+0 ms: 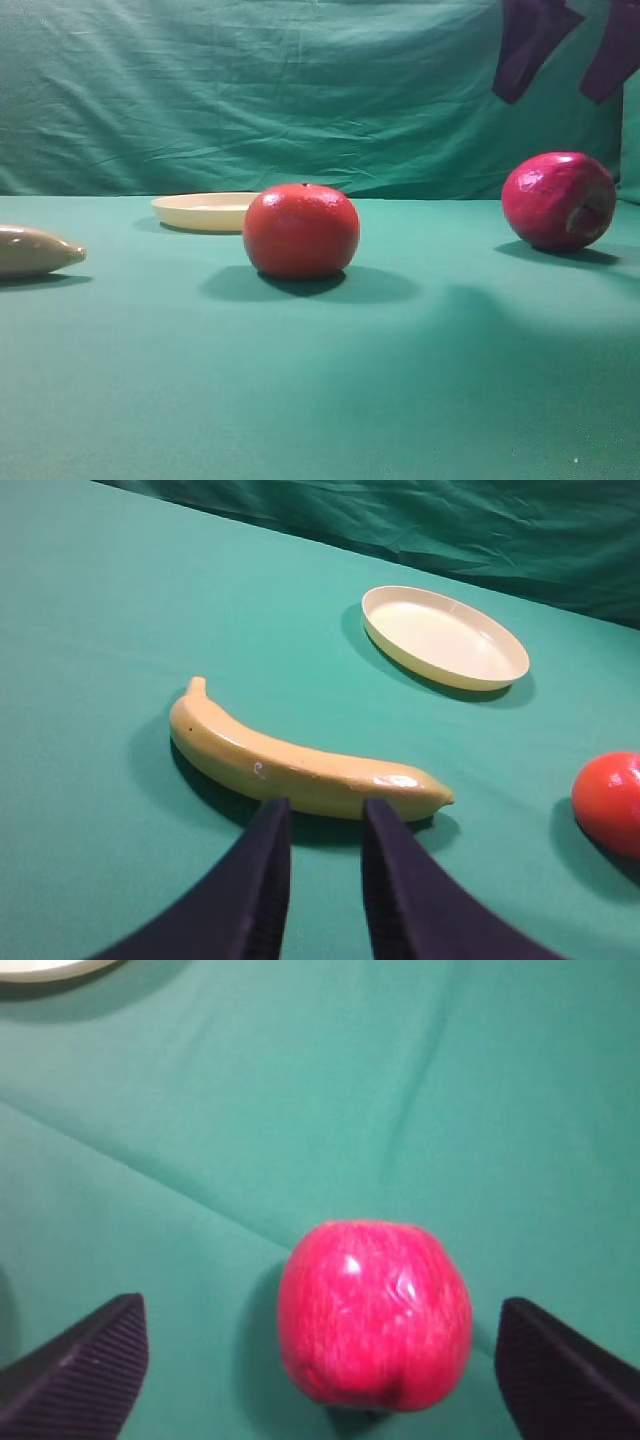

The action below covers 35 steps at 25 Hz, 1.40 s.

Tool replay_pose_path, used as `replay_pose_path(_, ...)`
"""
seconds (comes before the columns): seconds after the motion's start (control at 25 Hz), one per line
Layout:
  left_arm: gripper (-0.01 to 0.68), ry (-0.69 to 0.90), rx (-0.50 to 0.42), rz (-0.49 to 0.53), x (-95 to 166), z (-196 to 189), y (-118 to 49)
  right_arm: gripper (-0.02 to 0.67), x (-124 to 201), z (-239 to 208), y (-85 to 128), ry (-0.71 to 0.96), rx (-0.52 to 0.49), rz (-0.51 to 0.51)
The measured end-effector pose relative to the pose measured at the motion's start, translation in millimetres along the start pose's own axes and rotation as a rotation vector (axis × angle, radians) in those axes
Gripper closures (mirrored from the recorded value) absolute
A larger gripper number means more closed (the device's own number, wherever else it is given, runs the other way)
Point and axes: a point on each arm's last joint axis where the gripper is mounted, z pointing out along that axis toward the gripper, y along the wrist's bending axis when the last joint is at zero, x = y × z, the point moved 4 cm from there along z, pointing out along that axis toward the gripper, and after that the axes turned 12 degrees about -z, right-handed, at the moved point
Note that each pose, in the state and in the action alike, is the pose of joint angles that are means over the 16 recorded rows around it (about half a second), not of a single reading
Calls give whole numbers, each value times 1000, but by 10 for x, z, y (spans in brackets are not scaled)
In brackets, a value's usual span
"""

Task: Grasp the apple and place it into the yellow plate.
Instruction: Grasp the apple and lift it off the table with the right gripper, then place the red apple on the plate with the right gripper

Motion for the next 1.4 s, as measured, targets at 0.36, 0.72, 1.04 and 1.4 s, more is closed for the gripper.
replay_pose_path(0.36,516,0,0,0,0,0,0,50,107,374,7,70,-21,14)
replay_pose_path(0.72,516,0,0,0,0,0,0,135,-153,307,-27,-12,-13,39)
replay_pose_path(1.04,516,0,0,0,0,0,0,156,-928,89,185,-259,-24,27)
replay_pose_path(1.4,516,0,0,0,0,0,0,156,-1643,246,857,-452,-91,-63)
